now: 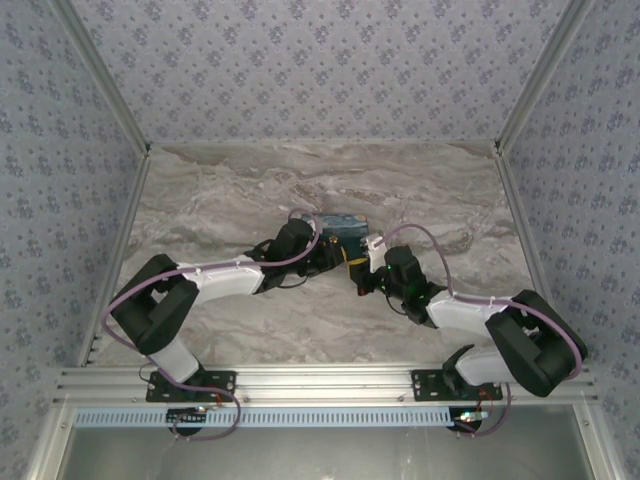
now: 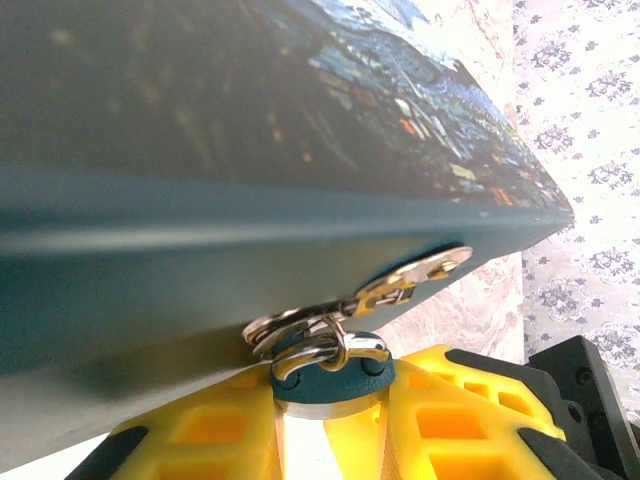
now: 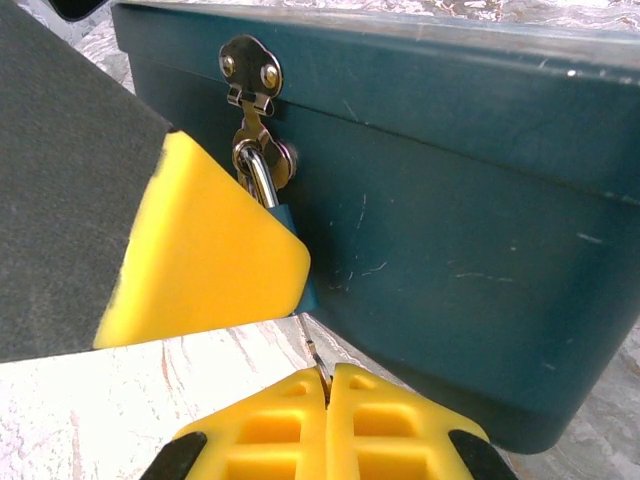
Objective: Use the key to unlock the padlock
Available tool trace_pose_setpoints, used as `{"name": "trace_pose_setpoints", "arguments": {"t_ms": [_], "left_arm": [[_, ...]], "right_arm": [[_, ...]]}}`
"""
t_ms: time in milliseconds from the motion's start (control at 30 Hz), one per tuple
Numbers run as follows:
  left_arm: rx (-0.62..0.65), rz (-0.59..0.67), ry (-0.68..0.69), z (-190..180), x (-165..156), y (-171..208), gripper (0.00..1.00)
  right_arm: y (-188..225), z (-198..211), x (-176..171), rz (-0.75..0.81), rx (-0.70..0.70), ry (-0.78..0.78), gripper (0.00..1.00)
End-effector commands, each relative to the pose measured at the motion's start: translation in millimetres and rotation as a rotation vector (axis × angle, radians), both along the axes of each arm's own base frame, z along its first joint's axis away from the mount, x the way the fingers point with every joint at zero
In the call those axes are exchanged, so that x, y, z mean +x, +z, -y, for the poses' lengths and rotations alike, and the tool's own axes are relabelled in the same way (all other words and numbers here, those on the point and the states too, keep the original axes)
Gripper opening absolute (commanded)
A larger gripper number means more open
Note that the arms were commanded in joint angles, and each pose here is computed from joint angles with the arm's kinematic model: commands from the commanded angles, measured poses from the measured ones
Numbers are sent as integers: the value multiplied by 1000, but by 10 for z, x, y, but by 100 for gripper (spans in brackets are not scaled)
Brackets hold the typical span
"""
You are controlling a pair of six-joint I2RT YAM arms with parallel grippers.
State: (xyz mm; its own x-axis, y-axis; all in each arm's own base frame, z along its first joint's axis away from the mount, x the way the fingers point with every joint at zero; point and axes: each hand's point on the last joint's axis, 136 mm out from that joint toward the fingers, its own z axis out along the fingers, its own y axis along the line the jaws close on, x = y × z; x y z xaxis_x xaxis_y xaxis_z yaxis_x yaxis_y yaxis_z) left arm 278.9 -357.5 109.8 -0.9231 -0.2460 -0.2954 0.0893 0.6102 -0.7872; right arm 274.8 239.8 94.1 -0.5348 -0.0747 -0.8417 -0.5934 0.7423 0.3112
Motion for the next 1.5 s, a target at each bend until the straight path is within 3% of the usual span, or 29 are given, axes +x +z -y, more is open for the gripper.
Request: {"name": "trace_pose_setpoints", "arguments": {"t_ms": [0,700,1467], "left_arm": [[-60,32,-49,162,-30,222,23],[-22,33,-83,159,-65,130,23],[2,1,-101,180,-86,23,23]], "right_arm": [[464,-148,169,120,101,24,0],[514,-98,232,58,184,104,0],[409,-21,274,83,68,96,0]]}}
